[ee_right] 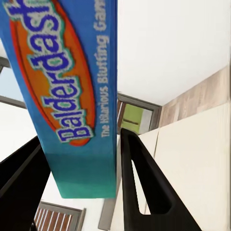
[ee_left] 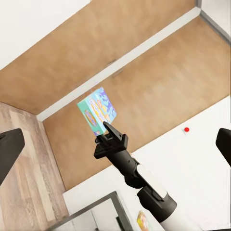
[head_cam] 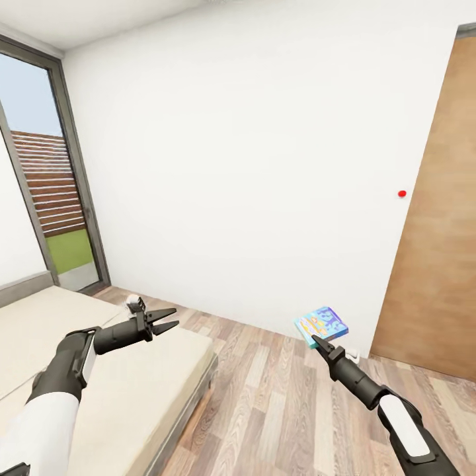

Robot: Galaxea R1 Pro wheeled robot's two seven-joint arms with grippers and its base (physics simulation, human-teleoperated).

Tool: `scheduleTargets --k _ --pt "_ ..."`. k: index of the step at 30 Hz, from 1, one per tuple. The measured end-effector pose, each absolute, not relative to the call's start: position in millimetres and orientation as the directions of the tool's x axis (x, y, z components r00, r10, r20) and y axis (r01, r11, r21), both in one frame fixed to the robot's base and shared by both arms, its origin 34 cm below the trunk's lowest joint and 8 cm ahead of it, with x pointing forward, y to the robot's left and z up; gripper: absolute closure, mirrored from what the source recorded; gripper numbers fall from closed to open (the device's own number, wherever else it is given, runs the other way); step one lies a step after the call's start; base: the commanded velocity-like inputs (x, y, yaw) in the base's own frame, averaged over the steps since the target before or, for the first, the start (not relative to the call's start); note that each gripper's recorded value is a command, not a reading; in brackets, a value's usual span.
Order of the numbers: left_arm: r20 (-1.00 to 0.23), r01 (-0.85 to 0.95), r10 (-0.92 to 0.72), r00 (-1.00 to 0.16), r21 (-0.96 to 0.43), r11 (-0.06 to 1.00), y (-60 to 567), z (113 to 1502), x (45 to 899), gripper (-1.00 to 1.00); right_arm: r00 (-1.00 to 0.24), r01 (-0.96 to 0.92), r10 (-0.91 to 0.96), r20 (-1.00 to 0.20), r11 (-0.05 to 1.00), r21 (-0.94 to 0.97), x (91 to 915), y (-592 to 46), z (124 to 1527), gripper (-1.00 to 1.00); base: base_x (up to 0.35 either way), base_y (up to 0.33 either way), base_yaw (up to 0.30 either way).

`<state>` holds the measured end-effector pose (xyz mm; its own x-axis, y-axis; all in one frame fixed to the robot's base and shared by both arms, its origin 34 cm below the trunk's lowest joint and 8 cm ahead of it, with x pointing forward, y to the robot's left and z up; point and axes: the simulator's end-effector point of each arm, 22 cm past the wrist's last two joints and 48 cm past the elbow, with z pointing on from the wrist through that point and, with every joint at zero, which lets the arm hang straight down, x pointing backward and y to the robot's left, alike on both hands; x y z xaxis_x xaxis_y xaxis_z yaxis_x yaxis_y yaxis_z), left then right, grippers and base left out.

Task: Put all the toys in the child's room - the three board games (two on the bed and one on the table), the two jigsaw puzzles on the table, and the tennis ball on the table - inside the toy box on the table in the child's room.

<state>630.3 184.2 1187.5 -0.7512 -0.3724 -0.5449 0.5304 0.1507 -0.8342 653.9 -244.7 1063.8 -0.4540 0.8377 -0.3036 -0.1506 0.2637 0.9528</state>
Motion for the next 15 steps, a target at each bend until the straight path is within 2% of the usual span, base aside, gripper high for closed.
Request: scheduleTargets --k 15 --pt "-0.556 0.543 -0.372 -0.743 -0.826 0.151 184.0 1195.2 627.5 -1.00 -0.450 -0.164 0.838 -0.309 0.263 0.951 652.8 -244.4 1071.4 1.00 0.000 0.000 -0.254"
